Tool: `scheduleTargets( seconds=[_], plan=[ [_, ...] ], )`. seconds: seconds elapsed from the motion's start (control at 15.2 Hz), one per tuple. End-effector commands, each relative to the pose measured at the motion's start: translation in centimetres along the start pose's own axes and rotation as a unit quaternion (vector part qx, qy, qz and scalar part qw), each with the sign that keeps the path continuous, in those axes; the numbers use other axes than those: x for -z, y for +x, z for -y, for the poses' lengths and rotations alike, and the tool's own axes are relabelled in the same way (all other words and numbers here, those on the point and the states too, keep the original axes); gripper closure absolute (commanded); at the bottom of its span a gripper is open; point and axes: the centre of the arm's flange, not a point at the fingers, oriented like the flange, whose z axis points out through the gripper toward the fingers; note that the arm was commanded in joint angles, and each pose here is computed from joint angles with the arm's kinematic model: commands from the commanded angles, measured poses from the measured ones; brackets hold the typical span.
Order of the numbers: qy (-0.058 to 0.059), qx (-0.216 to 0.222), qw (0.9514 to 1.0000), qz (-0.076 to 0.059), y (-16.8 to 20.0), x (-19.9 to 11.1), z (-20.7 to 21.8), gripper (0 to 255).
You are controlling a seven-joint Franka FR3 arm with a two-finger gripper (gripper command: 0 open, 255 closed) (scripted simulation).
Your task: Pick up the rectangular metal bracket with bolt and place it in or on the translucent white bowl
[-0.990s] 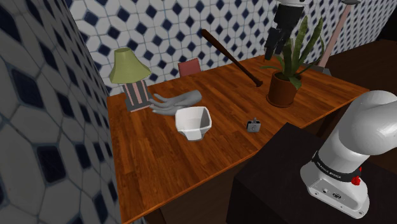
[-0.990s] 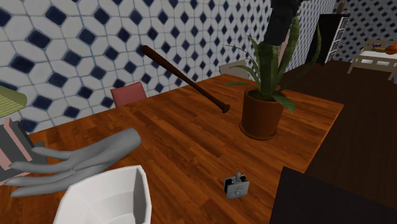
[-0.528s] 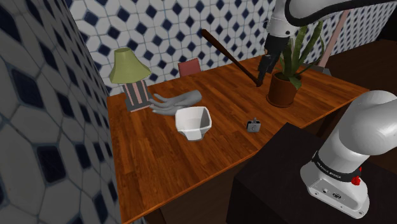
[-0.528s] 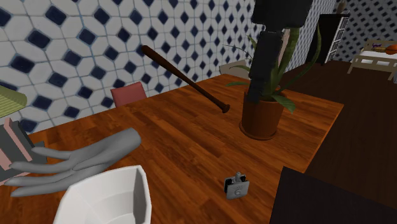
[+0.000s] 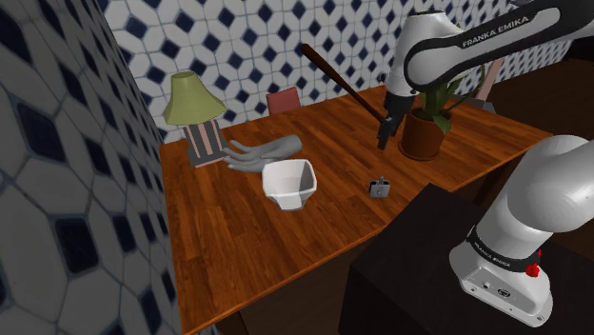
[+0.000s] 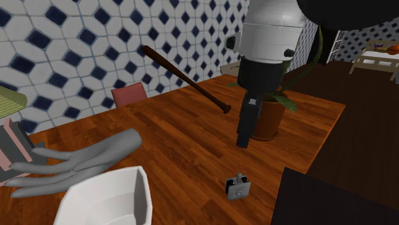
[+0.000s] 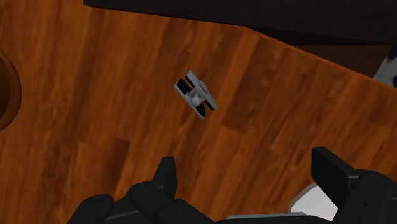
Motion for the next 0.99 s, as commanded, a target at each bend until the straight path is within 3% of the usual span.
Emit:
scheduleTargets(
  seconds=[0.0,0.79,0.92],
  plan=[
    [-0.002,0.009,1.0000,0.002,0.5,-2.7,-0.2,0],
    [-0.010,0.058,0.9981,0.020,2.0,-18.4,-2.1,0],
    [-0.010,0.058,0.9981,0.020,2.0,-19.4,-2.1,0]
  ],
)
